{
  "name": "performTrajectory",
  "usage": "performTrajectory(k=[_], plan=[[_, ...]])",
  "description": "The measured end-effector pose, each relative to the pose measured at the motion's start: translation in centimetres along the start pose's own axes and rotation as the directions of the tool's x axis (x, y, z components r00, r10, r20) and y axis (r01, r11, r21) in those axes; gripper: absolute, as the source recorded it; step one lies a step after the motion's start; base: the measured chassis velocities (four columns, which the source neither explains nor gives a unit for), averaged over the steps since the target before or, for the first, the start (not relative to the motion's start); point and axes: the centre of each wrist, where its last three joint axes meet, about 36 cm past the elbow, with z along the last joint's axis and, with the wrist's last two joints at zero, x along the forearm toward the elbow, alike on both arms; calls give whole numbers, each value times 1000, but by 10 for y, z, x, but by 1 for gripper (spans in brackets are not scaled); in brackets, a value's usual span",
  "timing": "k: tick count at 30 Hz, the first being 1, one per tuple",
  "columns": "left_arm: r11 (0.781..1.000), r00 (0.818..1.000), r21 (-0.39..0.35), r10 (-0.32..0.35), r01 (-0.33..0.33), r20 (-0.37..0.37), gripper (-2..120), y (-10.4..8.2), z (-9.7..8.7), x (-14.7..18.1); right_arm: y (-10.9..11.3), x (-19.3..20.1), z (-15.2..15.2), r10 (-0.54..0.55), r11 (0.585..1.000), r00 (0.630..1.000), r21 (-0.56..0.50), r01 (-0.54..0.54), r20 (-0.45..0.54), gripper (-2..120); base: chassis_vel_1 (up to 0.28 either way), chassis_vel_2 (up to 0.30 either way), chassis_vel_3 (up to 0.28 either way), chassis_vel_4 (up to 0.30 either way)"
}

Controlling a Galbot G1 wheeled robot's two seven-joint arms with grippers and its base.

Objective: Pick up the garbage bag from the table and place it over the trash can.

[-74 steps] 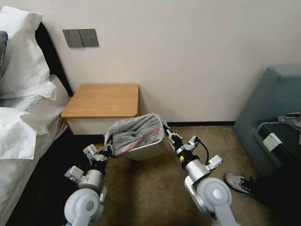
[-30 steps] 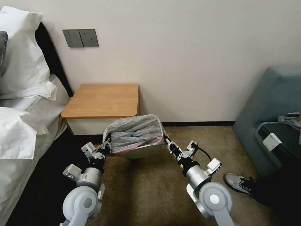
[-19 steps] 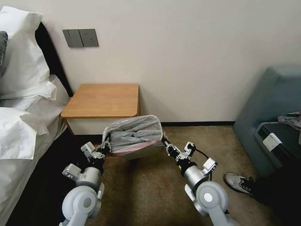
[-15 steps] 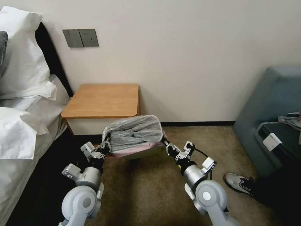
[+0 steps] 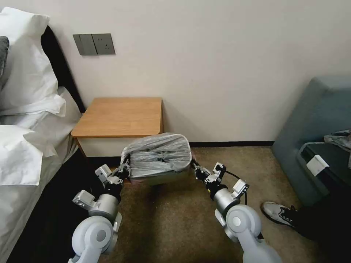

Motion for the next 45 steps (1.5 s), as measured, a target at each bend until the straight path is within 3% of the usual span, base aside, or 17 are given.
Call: performTrajectory(k=[6,22,26,28,32,35,36,38,39,41,42,44,45], plan=[[1000,1000,2,3,-3,-1,6,0,1,-1,1,4,-2,-10,1000,1000,5,10,4,0,0,0,0,0],[999,999,-21,-42,42,4,6,17,2,-12,3,51,-5,-138,985,989,112,132,48,56,0,0,0,0],[998,999,-31,-48,48,5,6,16,0,-13,7,62,-24,-147,980,984,149,131,101,71,0,0,0,0],[997,999,-69,-40,41,12,6,14,-3,-12,18,73,-46,-177,970,975,194,149,135,83,0,0,0,0],[991,999,-133,-29,31,18,6,13,-3,-11,33,77,-69,-221,946,965,269,178,140,92,0,0,0,0],[977,1000,-212,-8,12,20,6,9,-2,-7,57,75,-95,-304,884,949,396,248,84,99,0,0,0,0],[977,1000,-212,-8,12,20,6,9,-2,-7,57,75,-95,-304,884,949,396,248,84,99,0,0,0,0],[965,1000,-261,8,-2,22,6,6,0,-5,74,69,-109,-353,812,936,494,311,-10,95,0,0,0,0],[965,1000,-261,8,-2,22,6,6,0,-5,74,69,-109,-353,812,936,494,311,-10,95,0,0,0,0],[947,999,-320,24,-15,24,6,2,1,-1,91,59,-119,-389,701,912,600,386,-132,86,0,0,0,0],[947,999,-320,24,-15,24,6,2,1,-1,91,59,-119,-389,701,912,600,386,-132,86,0,0,0,0],[927,999,-373,40,-29,23,6,-1,4,2,108,48,-120,-399,590,885,672,449,-241,74,0,0,0,0],[921,999,-387,45,-32,22,6,-2,4,3,114,44,-120,-397,557,875,685,469,-277,70,0,0,0,0]])
